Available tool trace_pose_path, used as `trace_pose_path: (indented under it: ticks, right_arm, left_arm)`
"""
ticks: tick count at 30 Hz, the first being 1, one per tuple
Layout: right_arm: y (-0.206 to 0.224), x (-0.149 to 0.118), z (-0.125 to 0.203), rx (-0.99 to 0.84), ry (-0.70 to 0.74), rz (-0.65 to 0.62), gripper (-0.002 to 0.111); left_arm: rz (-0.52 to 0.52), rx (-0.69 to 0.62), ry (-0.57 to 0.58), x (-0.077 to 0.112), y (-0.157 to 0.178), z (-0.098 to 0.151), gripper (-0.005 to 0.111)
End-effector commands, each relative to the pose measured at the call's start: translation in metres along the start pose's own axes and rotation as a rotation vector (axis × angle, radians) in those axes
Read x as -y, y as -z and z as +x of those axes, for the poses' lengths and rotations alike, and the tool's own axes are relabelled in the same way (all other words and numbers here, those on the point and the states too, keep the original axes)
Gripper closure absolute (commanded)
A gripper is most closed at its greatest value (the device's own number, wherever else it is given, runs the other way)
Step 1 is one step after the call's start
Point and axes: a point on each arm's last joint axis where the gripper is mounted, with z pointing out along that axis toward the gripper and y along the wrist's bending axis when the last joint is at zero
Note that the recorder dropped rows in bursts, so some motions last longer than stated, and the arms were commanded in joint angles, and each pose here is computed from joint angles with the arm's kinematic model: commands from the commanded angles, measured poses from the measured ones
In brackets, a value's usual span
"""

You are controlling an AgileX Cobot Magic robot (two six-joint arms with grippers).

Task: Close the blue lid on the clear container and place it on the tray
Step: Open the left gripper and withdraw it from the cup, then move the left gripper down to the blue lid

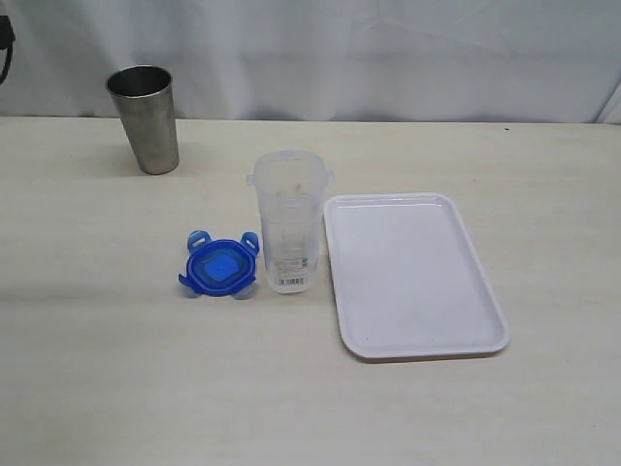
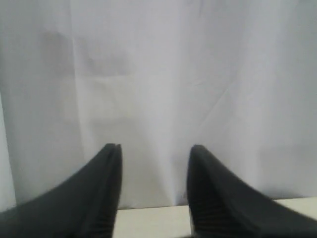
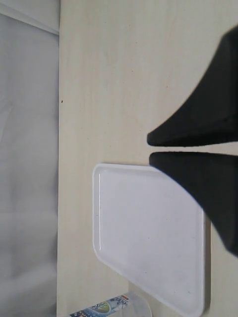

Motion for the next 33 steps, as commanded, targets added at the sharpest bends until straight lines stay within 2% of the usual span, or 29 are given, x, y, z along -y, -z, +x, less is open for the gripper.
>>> trace_pose_path:
  ticks: [1,3,4,5,6,7,8,9,11,13,14,16,18,19,20,23,25,30,32,33]
  right_arm:
    - [0.0,0.0,0.001,0.001,0.003,0.006,0.104]
    - [0.0,0.0,0.001,0.001,0.003,0.006,0.104]
    - [0.0,0.0,0.001,0.001,0.003,0.006,0.104]
    - [0.0,0.0,0.001,0.001,0.003,0.006,0.104]
    - [0.0,0.0,0.001,0.001,0.003,0.006,0.104]
    - [0.0,0.0,0.001,0.001,0.003,0.006,0.104]
    - [0.0,0.0,0.001,0.001,0.003,0.006,0.104]
    - [0.0,0.0,0.001,0.001,0.003,0.006,0.104]
    - [0.0,0.0,0.001,0.001,0.003,0.006,0.104]
    - [0.0,0.0,0.001,0.001,0.003,0.006,0.104]
    - [0.0,0.0,0.001,0.001,0.003,0.006,0.104]
    - [0.0,0.0,0.001,0.001,0.003,0.006,0.104]
    - [0.0,0.0,0.001,0.001,0.003,0.006,0.104]
    - [0.0,0.0,0.001,0.001,0.003,0.006,0.104]
    - [0.0,0.0,0.001,0.001,0.003,0.006,0.104]
    - [0.0,0.0,0.001,0.001,0.003,0.006,0.104]
    - [0.0,0.0,0.001,0.001,0.003,0.006,0.104]
    - [0.0,0.0,0.001,0.001,0.003,0.006,0.104]
    - [0.0,0.0,0.001,0.001,0.003,0.006,0.104]
    - [0.0,0.0,0.001,0.001,0.003,0.006,0.104]
  left_arm:
    - [-0.026,-0.082,0.01,-0.002,0.006,-0.003,0.09]
    - [-0.038,-0.174,-0.009,-0.005,0.003,-0.006,0.104]
    - [-0.057,-0.288,-0.049,-0.008,-0.001,-0.013,0.107]
    - [-0.072,-0.328,-0.05,-0.011,-0.003,-0.02,0.107]
    - [-0.105,-0.451,-0.051,-0.015,-0.005,-0.029,0.107]
    - [-0.115,-0.496,-0.056,-0.017,-0.005,-0.032,0.107]
    - [-0.122,-0.593,-0.083,-0.019,-0.004,-0.037,0.107]
    - [-0.116,-0.627,-0.086,-0.019,-0.003,-0.038,0.107]
    - [-0.043,-0.673,-0.084,-0.013,-0.001,-0.035,0.107]
    - [0.1,-0.745,-0.025,0.0,-0.003,-0.024,0.107]
    - [0.132,-0.768,-0.015,0.003,-0.004,-0.02,0.107]
    - [0.255,-0.871,-0.032,0.011,-0.006,-0.003,0.107]
    - [0.396,-0.95,-0.001,0.022,-0.011,0.014,0.107]
    - [0.494,-0.974,0.066,0.031,-0.017,0.025,0.107]
    - [0.534,-0.972,0.089,0.034,-0.02,0.03,0.107]
    - [0.63,-0.979,0.128,0.042,-0.03,0.047,0.105]
    - [0.68,-1.005,0.095,0.05,-0.035,0.06,0.096]
    - [0.727,-1.041,0.065,0.079,-0.045,0.084,0.07]
    - [0.756,-1.068,0.059,0.091,-0.047,0.095,0.066]
    - [0.782,-1.078,0.007,0.097,-0.047,0.102,0.066]
